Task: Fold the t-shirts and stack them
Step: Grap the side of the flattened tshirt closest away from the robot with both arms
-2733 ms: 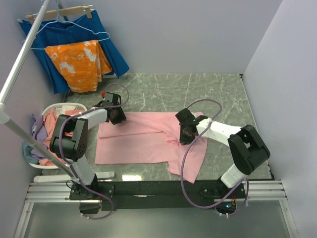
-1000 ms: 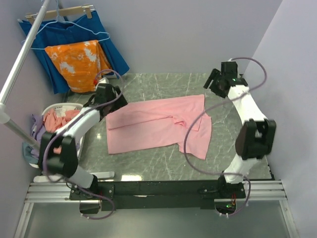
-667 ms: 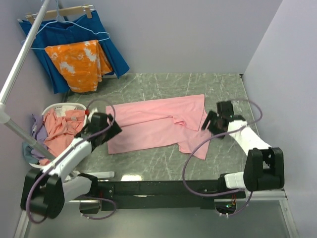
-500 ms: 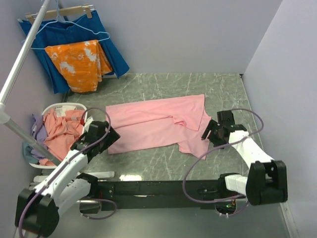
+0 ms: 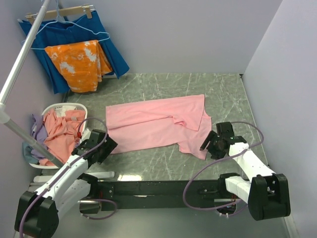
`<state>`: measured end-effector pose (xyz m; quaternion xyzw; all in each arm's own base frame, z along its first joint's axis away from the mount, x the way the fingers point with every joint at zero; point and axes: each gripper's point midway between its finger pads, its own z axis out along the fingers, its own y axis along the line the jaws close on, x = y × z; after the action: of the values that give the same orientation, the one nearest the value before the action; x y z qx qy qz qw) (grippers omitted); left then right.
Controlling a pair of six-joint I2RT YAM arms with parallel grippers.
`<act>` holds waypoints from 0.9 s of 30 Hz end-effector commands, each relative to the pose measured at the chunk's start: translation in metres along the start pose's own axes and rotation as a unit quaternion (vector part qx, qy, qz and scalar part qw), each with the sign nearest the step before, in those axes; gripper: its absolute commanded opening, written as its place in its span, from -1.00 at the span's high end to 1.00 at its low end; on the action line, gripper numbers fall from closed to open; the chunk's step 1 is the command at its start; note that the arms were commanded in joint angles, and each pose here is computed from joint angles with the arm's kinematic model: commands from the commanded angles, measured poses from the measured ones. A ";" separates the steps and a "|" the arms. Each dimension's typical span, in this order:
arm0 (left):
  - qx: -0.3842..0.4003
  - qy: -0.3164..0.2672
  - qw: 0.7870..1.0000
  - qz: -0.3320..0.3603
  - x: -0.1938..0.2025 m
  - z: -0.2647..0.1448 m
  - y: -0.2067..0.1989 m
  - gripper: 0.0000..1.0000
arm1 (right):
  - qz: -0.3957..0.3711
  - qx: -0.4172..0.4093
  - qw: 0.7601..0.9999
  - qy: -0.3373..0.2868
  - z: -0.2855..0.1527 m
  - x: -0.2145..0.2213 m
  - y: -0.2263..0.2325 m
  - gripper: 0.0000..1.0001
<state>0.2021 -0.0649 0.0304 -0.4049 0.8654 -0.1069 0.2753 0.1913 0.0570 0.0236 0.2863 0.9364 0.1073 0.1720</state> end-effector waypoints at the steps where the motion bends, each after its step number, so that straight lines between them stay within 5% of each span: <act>1: -0.007 -0.004 1.000 -0.015 0.003 0.006 0.007 -0.72 | 0.020 -0.022 0.999 0.011 -0.001 0.011 0.008 -0.51; 6: -0.005 -0.009 1.000 -0.013 0.002 0.012 0.004 -0.54 | 0.023 -0.027 0.999 0.021 0.008 0.021 0.010 -0.42; 13: -0.012 -0.010 1.000 -0.015 0.004 0.015 0.009 0.10 | 0.034 -0.036 0.998 0.036 0.012 0.030 0.012 -0.30; 16: -0.007 -0.010 1.000 -0.018 0.006 0.016 0.010 0.41 | 0.030 -0.035 0.998 0.039 0.013 0.030 0.013 -0.04; 17: -0.006 -0.010 1.000 -0.018 0.006 0.016 0.010 0.50 | 0.030 -0.035 0.998 0.040 0.014 0.029 0.014 0.40; 20: -0.010 -0.007 1.000 -0.015 0.006 0.015 0.010 0.73 | 0.026 -0.046 0.998 0.032 0.011 0.026 0.018 1.00; 27: -0.002 -0.033 0.999 -0.012 -0.015 -0.005 -0.005 0.89 | 0.011 -0.062 0.996 -0.065 -0.030 -0.016 0.032 1.00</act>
<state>0.2055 -0.0627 0.0184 -0.4223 0.8552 -0.1042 0.2818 0.1865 0.0817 0.0246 0.3014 0.9237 0.1589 0.1752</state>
